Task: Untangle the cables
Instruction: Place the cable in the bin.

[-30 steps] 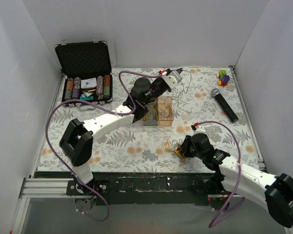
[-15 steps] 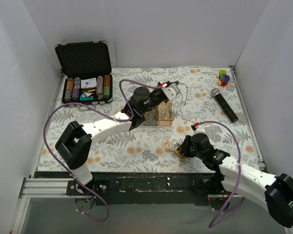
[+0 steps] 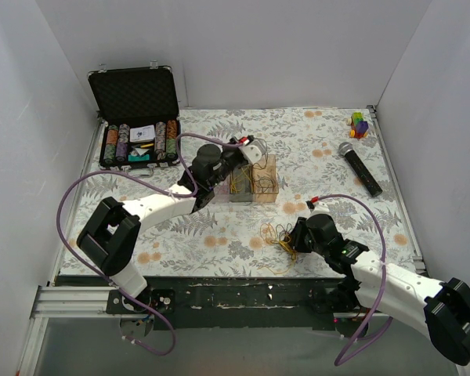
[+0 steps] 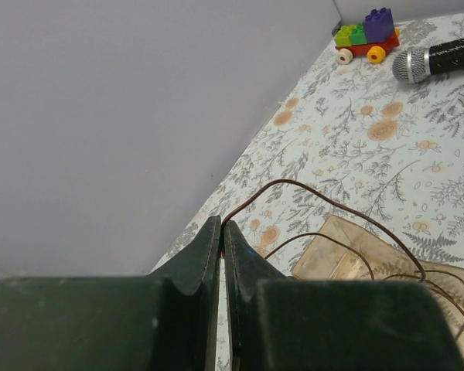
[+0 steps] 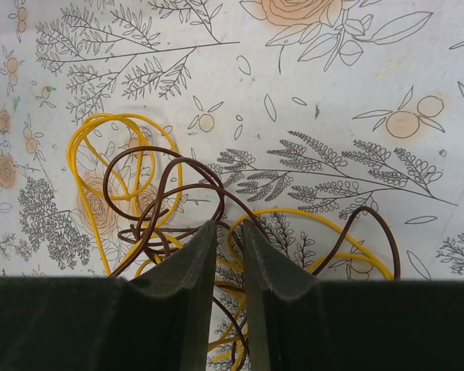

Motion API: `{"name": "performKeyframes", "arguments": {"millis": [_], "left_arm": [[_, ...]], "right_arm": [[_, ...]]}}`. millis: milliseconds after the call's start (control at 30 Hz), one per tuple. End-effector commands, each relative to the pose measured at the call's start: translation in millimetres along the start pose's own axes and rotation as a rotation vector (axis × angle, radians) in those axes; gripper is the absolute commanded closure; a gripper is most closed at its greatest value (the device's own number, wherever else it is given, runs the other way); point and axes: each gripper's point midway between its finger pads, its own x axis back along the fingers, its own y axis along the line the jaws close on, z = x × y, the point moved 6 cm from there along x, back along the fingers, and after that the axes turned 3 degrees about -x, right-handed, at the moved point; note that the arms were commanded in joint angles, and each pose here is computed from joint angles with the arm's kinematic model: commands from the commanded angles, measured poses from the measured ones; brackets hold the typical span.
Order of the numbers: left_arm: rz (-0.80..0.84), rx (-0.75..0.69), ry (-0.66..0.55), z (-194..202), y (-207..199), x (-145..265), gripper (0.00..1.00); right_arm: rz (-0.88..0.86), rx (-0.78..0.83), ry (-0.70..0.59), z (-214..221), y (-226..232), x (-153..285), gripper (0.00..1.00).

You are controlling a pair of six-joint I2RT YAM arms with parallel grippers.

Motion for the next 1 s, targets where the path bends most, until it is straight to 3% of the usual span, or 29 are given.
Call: {"name": "performKeyframes", "arguments": {"millis": [0,567,967], "left_arm": [[0.008,-0.041,-0.068,-19.7,5.0,8.6,1.0],[0.207,-0.007,-0.162,-44.1,-60.5,-17.5,1.0],[0.19,-0.013,-0.156,-44.3,-63.2,-23.7,1.0]], "right_arm": [[0.07,0.013,0.067,16.4,-16.6,-0.6,0.72],[0.081,0.031,0.055,14.4,-18.2,0.2,0.72],[0.082,0.031,0.058,17.7,-21.0,-0.4,0.72]]}}
